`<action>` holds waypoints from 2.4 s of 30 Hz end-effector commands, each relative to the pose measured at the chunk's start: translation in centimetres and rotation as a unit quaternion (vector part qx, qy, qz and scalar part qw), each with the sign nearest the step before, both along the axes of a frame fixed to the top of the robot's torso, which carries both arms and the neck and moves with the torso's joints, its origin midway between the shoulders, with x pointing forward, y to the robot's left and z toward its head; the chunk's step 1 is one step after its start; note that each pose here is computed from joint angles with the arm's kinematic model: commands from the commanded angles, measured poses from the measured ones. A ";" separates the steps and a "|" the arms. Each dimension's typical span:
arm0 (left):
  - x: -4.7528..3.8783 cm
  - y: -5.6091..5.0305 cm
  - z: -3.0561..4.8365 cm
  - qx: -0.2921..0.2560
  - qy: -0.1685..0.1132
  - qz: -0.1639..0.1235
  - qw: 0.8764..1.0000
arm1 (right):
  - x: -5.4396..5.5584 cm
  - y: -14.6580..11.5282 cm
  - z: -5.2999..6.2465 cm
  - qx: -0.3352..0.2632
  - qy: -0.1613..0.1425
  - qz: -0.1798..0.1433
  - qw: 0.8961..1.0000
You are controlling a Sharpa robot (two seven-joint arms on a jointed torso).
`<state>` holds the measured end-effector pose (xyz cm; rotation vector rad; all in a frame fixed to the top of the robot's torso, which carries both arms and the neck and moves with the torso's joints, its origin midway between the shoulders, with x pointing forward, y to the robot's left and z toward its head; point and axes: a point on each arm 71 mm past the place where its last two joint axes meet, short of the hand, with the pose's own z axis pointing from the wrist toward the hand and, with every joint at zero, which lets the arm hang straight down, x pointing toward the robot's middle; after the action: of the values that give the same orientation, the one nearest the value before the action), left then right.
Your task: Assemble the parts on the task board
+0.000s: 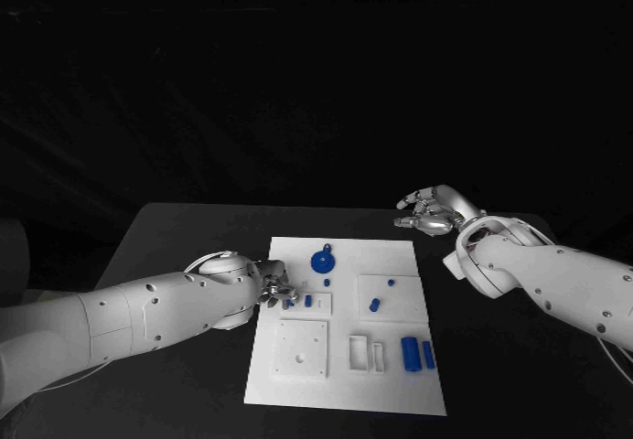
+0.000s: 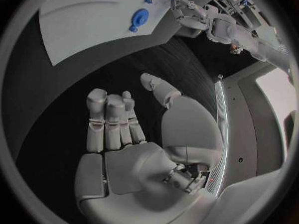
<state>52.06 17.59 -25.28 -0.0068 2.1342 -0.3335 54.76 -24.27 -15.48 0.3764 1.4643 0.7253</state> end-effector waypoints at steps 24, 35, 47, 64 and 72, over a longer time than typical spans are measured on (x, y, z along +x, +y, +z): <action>-0.58 0.3 -1.40 0.028 0.032 -0.007 0.999 | -0.1 0.2 -0.1 -0.002 0.002 0.009 1.000; -0.34 0.5 -1.41 0.027 0.031 0.000 0.999 | -0.1 0.2 -0.1 -0.002 0.003 0.009 1.000; -0.26 0.5 -1.40 0.028 0.030 0.001 0.999 | -0.1 0.2 -0.1 -0.003 0.003 0.009 1.000; 0.80 1.8 0.42 -0.041 -0.032 0.054 0.997 | -0.1 0.0 -0.1 -0.003 0.003 0.008 1.000; 1.32 2.3 1.42 -0.090 -0.023 0.089 0.992 | 0.0 0.0 -0.1 -0.003 0.003 0.008 1.000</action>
<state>53.30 19.87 -24.03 -0.2112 2.0575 -0.3718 54.76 -24.38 -15.56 0.3765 1.4684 0.7236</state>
